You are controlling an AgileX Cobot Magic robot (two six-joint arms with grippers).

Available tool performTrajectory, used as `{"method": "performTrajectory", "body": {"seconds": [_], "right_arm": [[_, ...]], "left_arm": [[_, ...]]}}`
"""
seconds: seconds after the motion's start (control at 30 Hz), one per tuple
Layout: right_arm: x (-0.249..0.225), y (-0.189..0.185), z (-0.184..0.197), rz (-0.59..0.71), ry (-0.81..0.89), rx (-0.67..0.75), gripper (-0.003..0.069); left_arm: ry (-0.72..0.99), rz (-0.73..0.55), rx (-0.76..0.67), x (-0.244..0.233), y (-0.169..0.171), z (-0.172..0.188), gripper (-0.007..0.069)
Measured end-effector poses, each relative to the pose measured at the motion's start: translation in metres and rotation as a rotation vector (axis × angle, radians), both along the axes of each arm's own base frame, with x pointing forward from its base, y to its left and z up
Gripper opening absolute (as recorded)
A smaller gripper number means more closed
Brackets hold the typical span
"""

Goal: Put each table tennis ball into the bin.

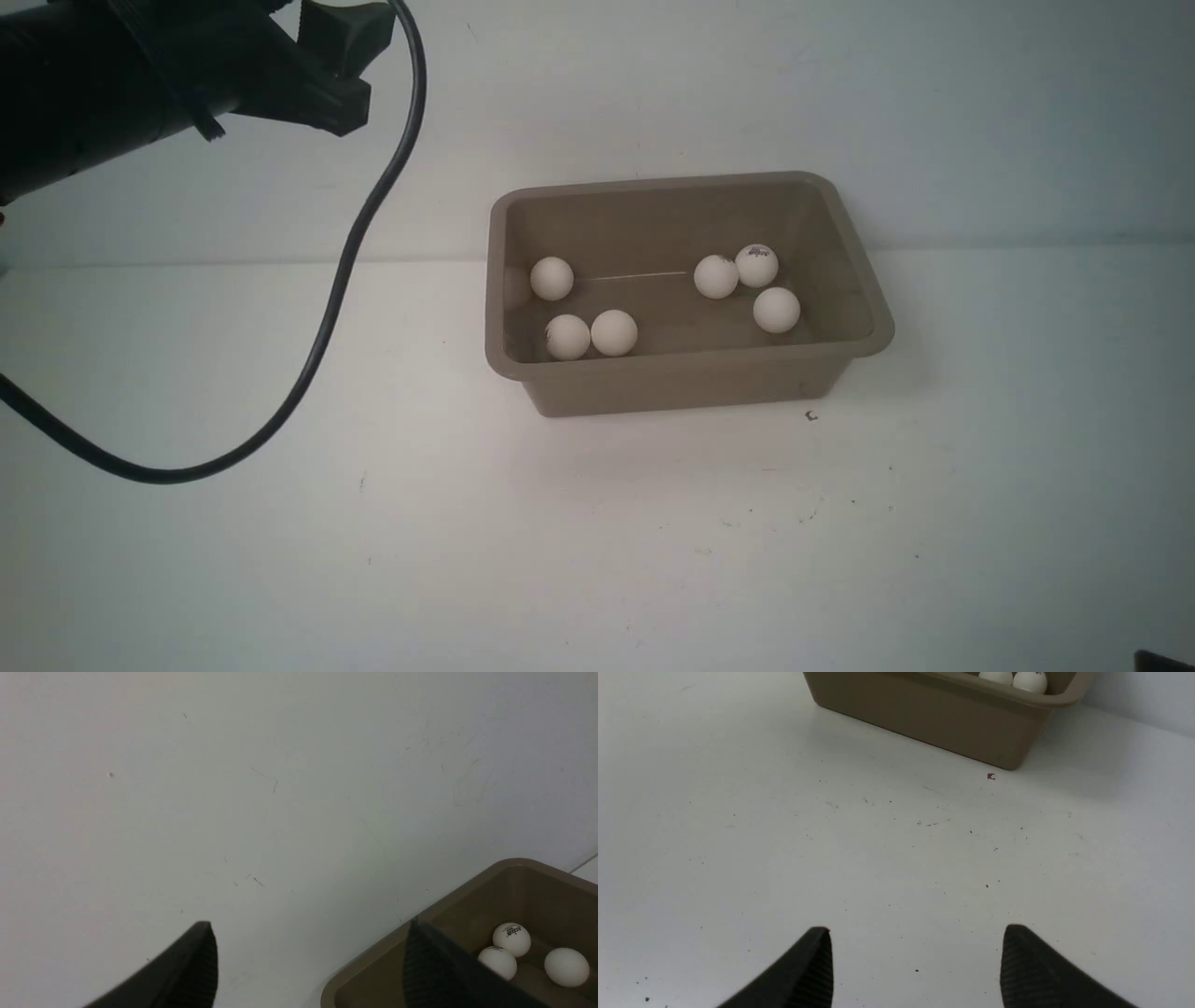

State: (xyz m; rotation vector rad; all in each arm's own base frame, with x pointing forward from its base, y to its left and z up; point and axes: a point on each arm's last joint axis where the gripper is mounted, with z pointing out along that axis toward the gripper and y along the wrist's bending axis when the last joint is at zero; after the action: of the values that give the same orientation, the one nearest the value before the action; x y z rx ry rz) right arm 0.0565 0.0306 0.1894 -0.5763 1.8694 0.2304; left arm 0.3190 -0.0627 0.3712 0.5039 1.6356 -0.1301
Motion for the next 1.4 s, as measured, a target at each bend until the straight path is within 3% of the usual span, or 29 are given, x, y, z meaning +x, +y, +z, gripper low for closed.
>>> {"method": "performTrajectory", "body": {"seconds": [0.47,0.93,1.13,1.4], "right_arm": [[-0.004,-0.008,-0.012,-0.055,-0.131,-0.022,0.0444],[0.001,-0.028,-0.011,-0.397,-0.142,-0.082,0.0444],[0.001,-0.025,-0.011,-0.414,-0.116,0.045,0.0444],[0.001,-0.025,-0.011,-0.414,-0.116,0.046,0.0444]], "left_arm": [[0.001,-0.001,-0.003,0.0,0.0,0.0,0.0479],[0.0,-0.008,-0.003,0.0,-0.001,0.0,0.0479],[0.0,-0.008,-0.003,0.0,-0.001,0.0,0.0479],[0.0,-0.011,-0.004,0.0,-0.001,0.0,0.0479]]}}
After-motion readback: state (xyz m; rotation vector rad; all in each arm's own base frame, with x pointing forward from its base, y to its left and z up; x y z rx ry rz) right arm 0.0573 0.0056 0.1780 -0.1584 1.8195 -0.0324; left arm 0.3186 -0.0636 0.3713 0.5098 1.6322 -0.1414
